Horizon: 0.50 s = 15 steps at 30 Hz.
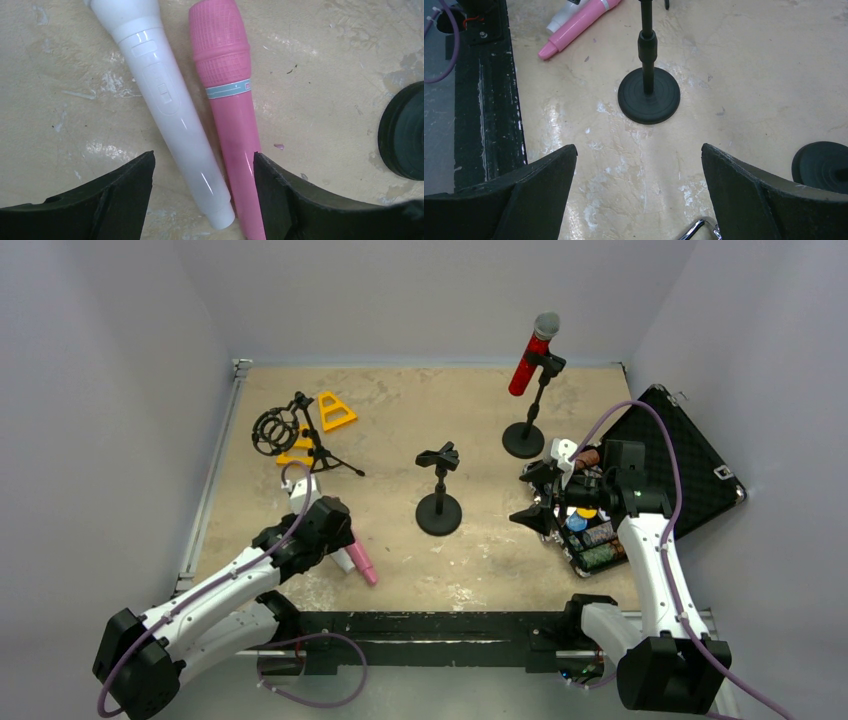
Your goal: Attach the microphones to the stand
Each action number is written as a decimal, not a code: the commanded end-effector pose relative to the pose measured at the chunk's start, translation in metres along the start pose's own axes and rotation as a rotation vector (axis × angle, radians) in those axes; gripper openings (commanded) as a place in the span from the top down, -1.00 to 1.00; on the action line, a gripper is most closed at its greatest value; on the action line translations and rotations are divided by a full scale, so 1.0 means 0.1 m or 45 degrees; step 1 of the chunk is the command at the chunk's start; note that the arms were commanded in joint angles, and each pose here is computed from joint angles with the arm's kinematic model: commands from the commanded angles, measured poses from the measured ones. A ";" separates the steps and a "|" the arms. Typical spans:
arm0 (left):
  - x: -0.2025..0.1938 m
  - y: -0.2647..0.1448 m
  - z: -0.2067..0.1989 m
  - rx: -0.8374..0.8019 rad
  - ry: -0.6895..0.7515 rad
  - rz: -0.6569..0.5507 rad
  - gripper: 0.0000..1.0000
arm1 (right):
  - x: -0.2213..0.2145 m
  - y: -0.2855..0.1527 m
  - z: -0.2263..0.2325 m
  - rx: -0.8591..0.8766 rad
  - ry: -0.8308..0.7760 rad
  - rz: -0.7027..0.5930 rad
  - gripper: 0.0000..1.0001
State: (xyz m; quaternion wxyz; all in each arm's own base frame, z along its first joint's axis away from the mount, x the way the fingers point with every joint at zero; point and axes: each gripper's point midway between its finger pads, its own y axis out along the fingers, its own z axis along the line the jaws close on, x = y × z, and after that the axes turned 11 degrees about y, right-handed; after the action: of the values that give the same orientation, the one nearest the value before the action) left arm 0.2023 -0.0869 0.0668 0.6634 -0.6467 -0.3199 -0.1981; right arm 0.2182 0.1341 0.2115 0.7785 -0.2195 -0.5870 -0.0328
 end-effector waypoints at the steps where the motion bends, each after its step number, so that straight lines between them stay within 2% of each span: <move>1: -0.02 0.01 0.14 0.110 -0.132 -0.004 -0.50 | 0.11 -0.02 0.01 0.010 -0.037 -0.024 -0.97; 15: -0.23 0.12 0.13 0.248 -0.190 0.167 -0.44 | 0.11 -0.03 0.01 0.009 -0.039 -0.024 -0.97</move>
State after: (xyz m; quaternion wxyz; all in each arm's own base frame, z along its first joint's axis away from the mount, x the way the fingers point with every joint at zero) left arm 0.1795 -0.0695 0.0324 0.7201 -0.6106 -0.3179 -0.0875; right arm 0.2181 0.1341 0.2115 0.7785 -0.2196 -0.5870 -0.0327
